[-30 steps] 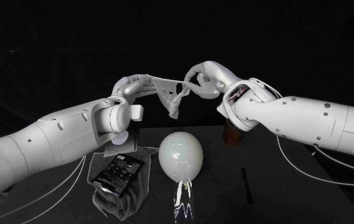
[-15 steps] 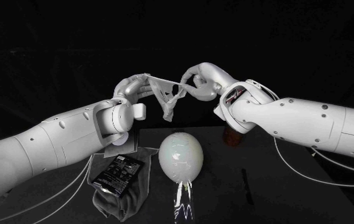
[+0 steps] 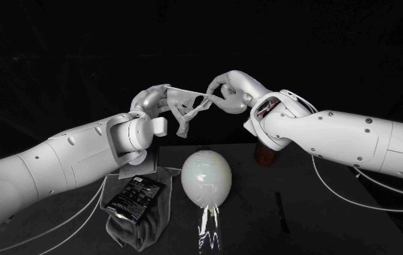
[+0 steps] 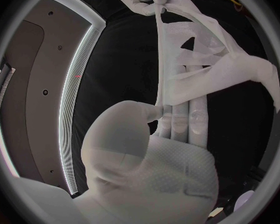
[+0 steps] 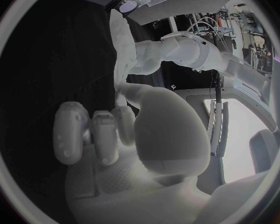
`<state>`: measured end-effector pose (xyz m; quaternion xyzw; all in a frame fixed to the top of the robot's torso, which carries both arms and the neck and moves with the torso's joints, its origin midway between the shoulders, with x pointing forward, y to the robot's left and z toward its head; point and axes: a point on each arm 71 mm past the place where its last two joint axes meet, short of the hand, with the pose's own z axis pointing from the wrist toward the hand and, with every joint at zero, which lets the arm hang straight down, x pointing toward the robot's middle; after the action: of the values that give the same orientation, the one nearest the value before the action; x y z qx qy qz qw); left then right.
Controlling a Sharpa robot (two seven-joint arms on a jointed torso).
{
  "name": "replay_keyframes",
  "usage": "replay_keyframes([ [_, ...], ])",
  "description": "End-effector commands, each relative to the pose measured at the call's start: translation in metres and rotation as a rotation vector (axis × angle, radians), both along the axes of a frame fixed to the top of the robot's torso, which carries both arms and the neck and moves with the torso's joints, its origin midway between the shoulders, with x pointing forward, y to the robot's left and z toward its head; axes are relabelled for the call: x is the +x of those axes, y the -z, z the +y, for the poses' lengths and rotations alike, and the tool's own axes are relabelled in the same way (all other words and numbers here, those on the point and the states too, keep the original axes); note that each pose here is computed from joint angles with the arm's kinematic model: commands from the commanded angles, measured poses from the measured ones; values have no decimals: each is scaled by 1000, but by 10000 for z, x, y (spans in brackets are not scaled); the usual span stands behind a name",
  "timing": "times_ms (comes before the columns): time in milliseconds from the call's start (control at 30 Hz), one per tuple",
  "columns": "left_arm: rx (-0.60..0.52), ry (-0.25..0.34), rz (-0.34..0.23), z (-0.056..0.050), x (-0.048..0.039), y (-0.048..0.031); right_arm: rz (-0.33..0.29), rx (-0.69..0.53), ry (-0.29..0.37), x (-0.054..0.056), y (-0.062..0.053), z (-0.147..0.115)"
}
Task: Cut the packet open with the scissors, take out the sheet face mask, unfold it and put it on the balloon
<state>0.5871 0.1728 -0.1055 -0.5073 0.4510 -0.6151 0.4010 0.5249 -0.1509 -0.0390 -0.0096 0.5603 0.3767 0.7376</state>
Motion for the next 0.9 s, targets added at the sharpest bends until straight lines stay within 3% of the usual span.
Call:
replay_keyframes([
  [33,34,-42,23,57,16,7,-17,-2,11,25,-15,-43],
  [500,77,39,62,8,-8,37,-117,-89,61,277,-58,-141],
  [900,95,83,79,-40,-18,49,-177,-192,40,401,-87,-79],
])
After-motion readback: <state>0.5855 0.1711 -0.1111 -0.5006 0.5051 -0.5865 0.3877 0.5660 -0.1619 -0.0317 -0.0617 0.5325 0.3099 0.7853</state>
